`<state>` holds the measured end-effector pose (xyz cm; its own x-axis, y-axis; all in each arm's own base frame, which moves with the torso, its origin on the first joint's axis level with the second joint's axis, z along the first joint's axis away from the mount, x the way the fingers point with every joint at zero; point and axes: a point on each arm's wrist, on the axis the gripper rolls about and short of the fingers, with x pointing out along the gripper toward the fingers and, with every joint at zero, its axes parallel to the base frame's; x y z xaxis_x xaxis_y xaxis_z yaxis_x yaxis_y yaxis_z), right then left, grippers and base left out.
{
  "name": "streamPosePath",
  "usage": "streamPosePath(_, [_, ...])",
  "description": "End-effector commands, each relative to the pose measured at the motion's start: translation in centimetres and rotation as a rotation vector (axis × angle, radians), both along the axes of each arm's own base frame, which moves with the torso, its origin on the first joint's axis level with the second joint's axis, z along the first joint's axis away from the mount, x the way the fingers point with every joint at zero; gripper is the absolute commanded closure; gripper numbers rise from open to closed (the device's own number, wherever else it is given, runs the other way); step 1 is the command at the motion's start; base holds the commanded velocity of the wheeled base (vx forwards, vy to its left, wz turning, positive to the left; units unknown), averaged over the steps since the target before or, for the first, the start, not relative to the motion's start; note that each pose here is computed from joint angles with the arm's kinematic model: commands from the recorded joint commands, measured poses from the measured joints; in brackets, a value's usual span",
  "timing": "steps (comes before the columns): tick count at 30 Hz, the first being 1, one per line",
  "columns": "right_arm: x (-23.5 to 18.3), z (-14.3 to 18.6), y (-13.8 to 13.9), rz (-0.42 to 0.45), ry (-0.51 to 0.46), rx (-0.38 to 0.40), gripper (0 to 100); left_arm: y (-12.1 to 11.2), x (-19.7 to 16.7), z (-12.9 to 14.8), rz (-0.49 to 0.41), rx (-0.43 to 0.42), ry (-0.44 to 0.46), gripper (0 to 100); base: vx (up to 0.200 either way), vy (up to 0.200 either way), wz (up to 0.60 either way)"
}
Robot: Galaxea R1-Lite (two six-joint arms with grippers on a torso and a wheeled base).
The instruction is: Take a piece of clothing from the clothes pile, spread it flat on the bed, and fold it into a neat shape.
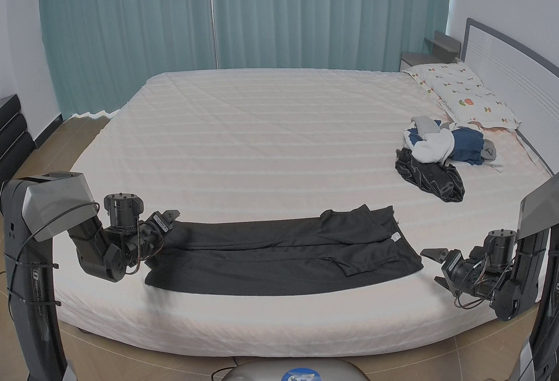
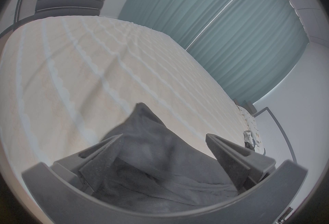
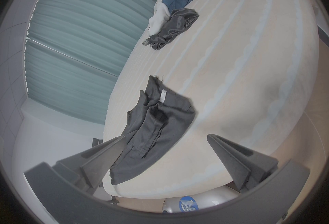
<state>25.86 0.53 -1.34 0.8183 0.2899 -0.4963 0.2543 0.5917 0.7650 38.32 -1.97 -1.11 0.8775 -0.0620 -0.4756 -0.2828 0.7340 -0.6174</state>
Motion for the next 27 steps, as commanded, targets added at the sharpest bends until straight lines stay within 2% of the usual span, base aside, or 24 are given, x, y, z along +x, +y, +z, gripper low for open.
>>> streamPosePath(1, [0.1,0.0,0.0,0.001,-0.01,0.001,0,0.2,0.1,0.5,-0.038,-0.003,-0.01,0,0.0,0.0,0.0])
streamPosePath(9, [0.0,-0.1,0.3,0.012,-0.003,0.001,0,3.0,-0.2,0.4,-0.089,0.169,0.077,0,0.0,0.0,0.0])
streamPosePath(15, [-0.1,-0.1,0.3,0.012,0.0,0.001,0,4.4,-0.3,3.2,-0.061,0.192,0.029,0,0.0,0.0,0.0])
streamPosePath(20, [-0.2,-0.1,0.3,0.013,0.002,0.001,0,5.1,-0.3,4.2,-0.057,0.2,0.055,0,0.0,0.0,0.0])
streamPosePath(23, [-0.2,-0.1,0.3,0.012,0.003,0.0,0,5.9,-0.2,3.2,-0.121,0.245,0.109,0,0.0,0.0,0.0])
streamPosePath(27, [-0.2,-0.1,0.4,0.012,0.005,-0.001,0,6.2,-0.2,1.3,-0.214,0.23,0.137,0,0.0,0.0,0.0])
